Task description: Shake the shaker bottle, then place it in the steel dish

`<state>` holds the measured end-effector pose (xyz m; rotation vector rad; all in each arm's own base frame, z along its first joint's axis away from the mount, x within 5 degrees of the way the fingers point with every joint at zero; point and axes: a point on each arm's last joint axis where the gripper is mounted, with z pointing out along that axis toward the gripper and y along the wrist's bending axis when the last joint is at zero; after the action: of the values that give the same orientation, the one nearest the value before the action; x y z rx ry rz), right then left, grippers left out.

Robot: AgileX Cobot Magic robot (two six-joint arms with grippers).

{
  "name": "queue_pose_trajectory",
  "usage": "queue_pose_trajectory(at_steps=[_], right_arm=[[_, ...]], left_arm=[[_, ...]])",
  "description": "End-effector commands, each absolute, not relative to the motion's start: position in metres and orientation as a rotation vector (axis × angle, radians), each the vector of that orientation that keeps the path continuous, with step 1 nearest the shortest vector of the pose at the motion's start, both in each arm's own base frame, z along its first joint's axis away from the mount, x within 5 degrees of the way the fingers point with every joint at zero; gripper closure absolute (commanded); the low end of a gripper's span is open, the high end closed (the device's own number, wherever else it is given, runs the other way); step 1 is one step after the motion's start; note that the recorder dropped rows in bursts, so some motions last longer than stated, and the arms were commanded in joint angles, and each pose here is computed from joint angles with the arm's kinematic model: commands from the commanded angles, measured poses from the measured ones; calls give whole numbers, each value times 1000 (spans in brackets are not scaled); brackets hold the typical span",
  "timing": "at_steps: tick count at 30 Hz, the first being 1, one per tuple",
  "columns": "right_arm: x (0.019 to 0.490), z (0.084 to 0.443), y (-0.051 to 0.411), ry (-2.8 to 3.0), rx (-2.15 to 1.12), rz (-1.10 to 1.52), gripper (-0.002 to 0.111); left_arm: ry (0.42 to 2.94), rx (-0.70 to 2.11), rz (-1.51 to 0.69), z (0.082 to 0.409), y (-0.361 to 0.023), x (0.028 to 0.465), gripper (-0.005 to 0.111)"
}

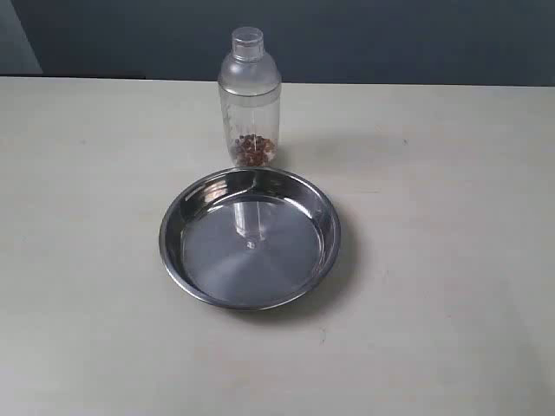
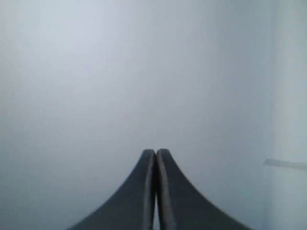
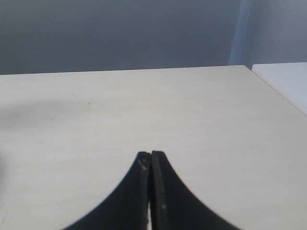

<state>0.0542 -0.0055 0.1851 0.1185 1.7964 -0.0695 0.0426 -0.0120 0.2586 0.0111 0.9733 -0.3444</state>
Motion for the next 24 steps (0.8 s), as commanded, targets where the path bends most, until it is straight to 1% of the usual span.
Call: queue_pose_trajectory(at_steps=[1,7,11,13,15,19,21,24], right_arm=[[54,186,-6,1785,120,-78,109],[54,186,-6,1785,120,-78,109],[54,186,-6,1785,120,-78,109],[54,186,-6,1785,120,-78,109],[54,186,-6,1785,120,-78,109],[54,186,-6,1785,120,-78,109],[54,186,-6,1785,120,-78,109],[54,186,-6,1785,120,-78,109]], left_arm=[[835,-129,-543,268,-6,35,106],[816,-165,-557,268,-4,35,106],[991,-281,-478,257,4,46,106],[1045,-347,-473,253,7,49,106],[1041,-355,-462,254,9,48,106],[1091,-295,-424,273,5,54,106],[1110,-217,-363,292,1,63,106],[1107,-102,-280,337,-7,97,106]])
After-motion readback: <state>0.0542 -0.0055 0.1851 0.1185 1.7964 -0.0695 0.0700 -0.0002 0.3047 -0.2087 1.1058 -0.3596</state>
